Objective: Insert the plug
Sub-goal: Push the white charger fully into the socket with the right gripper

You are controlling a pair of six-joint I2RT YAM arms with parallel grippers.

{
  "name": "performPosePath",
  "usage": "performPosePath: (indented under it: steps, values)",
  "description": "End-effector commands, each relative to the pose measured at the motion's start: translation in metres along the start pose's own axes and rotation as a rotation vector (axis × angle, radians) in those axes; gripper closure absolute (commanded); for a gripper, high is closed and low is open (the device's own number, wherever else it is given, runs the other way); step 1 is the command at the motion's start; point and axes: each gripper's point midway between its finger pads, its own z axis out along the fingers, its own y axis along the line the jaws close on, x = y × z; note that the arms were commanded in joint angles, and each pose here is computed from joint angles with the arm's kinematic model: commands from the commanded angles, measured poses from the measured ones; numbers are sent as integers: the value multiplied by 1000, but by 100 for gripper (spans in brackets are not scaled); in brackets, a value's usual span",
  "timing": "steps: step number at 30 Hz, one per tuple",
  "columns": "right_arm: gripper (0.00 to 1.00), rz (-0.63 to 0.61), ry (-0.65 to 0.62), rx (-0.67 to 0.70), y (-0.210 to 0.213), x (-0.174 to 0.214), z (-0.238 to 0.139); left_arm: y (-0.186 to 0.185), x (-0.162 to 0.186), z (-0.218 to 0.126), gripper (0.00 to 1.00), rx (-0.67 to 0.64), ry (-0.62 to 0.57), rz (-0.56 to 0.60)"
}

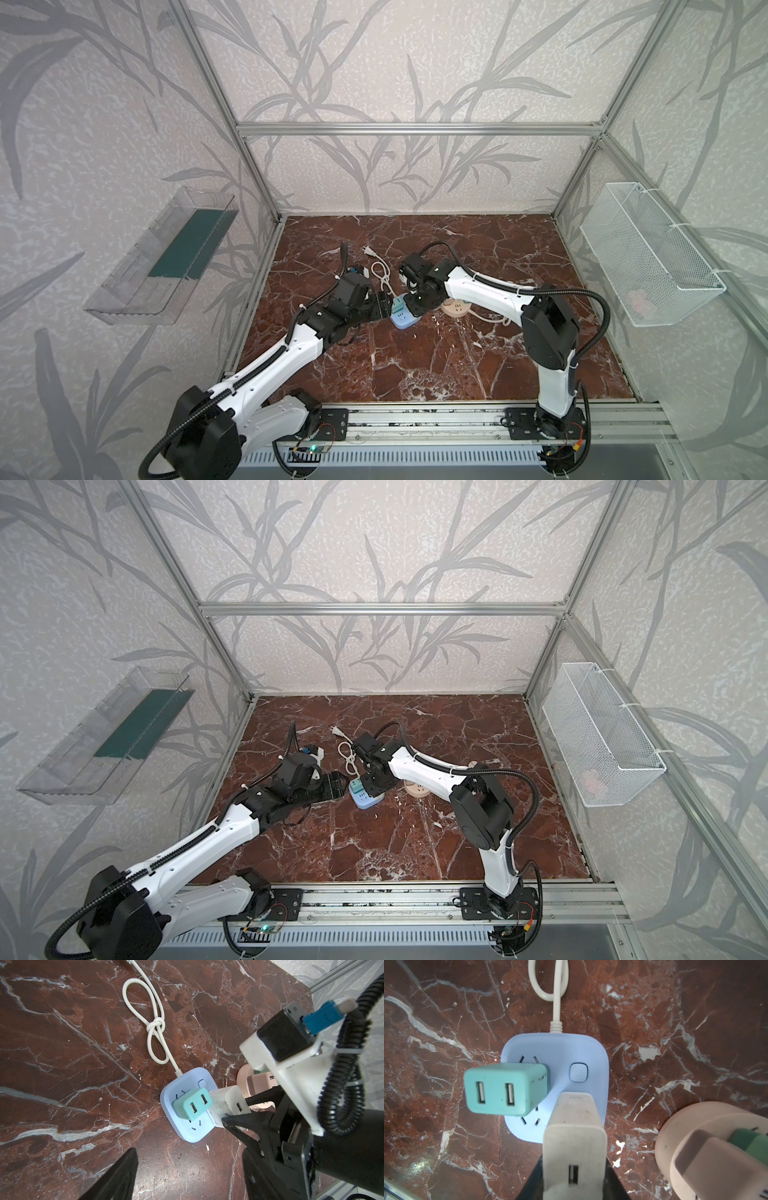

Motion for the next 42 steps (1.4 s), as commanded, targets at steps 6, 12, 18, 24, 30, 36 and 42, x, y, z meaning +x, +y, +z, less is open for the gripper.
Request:
performPosePath:
  steps: [6,12,18,24,30,36,42]
  values:
    - [100,98,58,101,-16,20,-14,3,1,-2,22,-5,-17,-7]
    - [100,109,110,136,-7,34,-3,3,3,1,22,0,-9,-9]
    - [100,123,193,122,3,48,25,3,4,3,22,1,-5,-8]
    - [100,160,226,112,5,56,34,3,4,3,22,-3,-5,-6]
    - [100,270,188,183,-5,50,27,1,5,9,22,6,7,-9]
    - [100,294,159,152,8,41,25,1,4,10,22,4,6,-7]
    - [86,296,88,111,13,29,6,4,4,4,22,-6,-7,-6]
